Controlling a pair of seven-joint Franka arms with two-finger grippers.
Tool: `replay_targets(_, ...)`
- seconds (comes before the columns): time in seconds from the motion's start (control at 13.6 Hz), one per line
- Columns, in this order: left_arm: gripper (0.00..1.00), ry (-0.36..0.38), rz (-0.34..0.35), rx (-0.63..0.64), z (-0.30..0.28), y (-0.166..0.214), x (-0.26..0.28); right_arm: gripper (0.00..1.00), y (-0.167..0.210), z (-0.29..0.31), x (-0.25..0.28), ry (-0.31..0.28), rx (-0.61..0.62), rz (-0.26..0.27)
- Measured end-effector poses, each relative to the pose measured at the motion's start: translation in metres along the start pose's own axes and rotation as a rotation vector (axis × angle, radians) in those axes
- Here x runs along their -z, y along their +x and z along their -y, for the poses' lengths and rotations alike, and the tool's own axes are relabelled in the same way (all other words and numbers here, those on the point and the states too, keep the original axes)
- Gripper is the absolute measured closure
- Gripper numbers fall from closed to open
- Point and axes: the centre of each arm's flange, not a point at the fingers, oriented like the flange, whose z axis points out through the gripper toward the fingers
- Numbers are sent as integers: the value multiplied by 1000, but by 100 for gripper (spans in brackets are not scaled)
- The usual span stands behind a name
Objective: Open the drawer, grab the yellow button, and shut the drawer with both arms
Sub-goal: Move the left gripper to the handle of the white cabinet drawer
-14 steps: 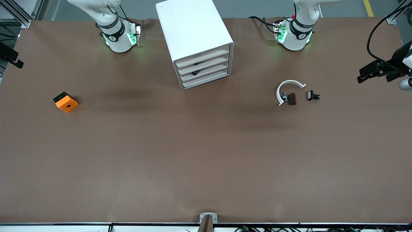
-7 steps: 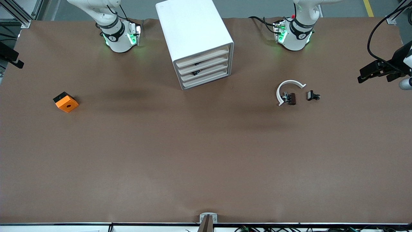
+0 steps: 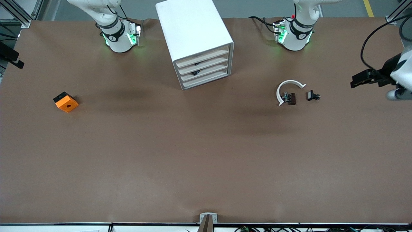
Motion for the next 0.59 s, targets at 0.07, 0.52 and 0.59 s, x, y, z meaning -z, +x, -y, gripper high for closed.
replay_targets(0.07, 0, -2, 28, -6, -4, 9, -15, 0, 0, 0, 0, 0, 0, 0)
replay_targets(0.52, 0, -110, 223, 40, -54, 56, -116, 0, 0, 0, 1, 0, 0, -2)
replay_targets(0.59, 0, -143, 250, 69, -62, 62, -131, 0, 0, 0, 1, 0, 0, -3)
